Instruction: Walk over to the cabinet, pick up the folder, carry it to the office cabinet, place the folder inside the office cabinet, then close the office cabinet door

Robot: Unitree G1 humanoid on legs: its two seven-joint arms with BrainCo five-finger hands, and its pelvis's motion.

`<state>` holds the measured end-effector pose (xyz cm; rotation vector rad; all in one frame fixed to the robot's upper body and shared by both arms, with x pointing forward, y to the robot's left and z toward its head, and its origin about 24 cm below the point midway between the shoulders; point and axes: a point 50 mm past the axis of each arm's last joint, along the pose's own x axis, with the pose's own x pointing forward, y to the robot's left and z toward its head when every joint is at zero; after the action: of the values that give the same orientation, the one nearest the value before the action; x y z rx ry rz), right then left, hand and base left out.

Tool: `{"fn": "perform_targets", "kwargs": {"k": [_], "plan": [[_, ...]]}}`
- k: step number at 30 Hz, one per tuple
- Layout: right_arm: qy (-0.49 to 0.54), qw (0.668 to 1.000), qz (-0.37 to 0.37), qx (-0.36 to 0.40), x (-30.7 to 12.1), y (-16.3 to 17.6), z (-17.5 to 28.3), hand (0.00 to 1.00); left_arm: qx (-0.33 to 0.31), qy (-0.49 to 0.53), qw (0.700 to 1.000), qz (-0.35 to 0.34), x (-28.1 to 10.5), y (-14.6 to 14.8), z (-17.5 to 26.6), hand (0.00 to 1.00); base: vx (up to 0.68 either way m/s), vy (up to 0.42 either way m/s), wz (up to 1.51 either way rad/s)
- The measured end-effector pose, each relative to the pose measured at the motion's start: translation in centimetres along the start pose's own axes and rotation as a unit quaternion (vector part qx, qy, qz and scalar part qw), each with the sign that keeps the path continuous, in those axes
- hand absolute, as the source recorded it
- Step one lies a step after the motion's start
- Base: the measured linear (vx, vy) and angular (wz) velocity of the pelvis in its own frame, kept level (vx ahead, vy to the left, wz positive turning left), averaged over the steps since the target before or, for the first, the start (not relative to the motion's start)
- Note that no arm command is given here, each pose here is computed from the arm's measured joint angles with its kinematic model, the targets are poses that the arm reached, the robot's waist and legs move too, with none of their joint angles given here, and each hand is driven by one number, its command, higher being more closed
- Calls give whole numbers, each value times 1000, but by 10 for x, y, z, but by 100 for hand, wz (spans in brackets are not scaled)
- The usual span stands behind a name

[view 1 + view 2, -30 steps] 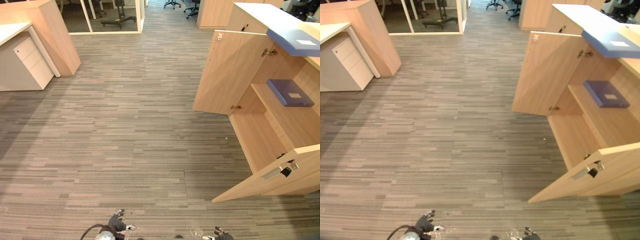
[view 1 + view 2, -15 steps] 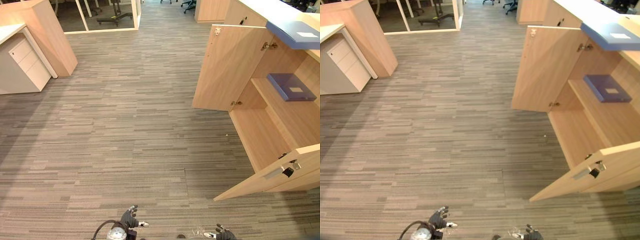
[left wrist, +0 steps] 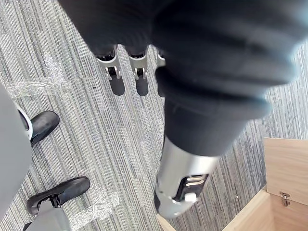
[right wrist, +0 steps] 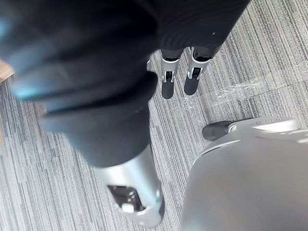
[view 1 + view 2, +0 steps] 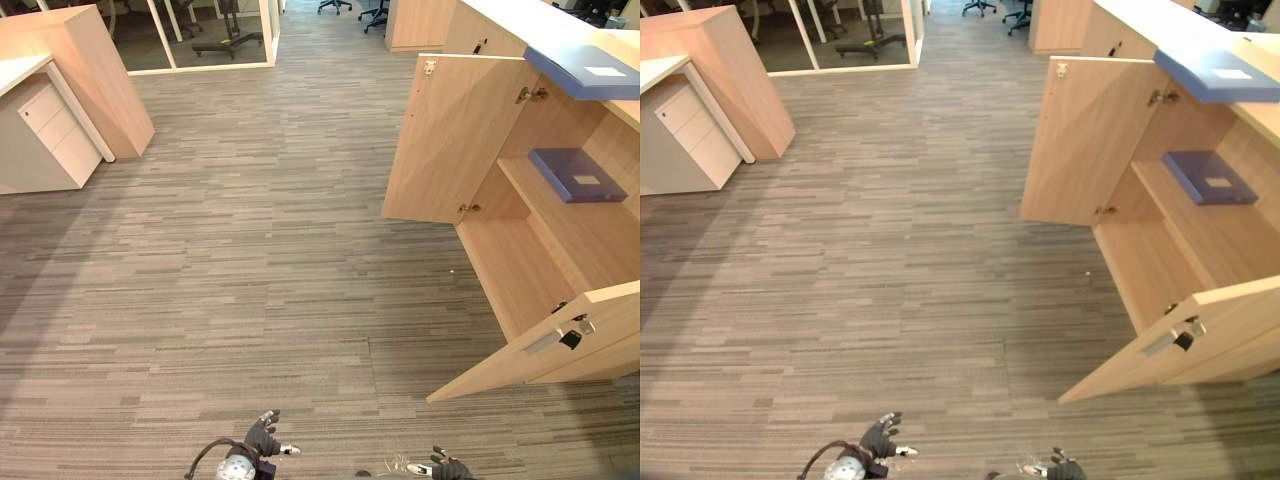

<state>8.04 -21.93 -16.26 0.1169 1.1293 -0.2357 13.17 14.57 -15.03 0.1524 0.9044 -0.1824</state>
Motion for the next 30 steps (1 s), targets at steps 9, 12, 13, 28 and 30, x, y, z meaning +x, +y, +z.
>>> {"fn": "perform_targets", "kwargs": {"k": [9, 12, 13, 28, 30], "plan": [[1, 1000, 4, -4, 0, 1, -1, 0, -1, 0, 1000, -6, 0, 0, 0, 0, -24, -19, 1], [2, 1000, 5, -4, 0, 1, -1, 0, 0, 0, 1000, -5, 0, 0, 0, 0, -39, -27, 7], [2, 1000, 5, -3, 0, 1, -1, 0, 0, 0, 1000, -4, 0, 0, 0, 0, -37, -23, 7], [14, 1000, 13, 22, -1, 10, -12, 0, 26, -13, 999, 40, 1, 27, 9, 0, -56, -60, 9], [20, 999, 12, 25, -2, 10, -17, 0, 26, -18, 999, 42, 1, 28, 11, 0, -7, -95, 5]]}}
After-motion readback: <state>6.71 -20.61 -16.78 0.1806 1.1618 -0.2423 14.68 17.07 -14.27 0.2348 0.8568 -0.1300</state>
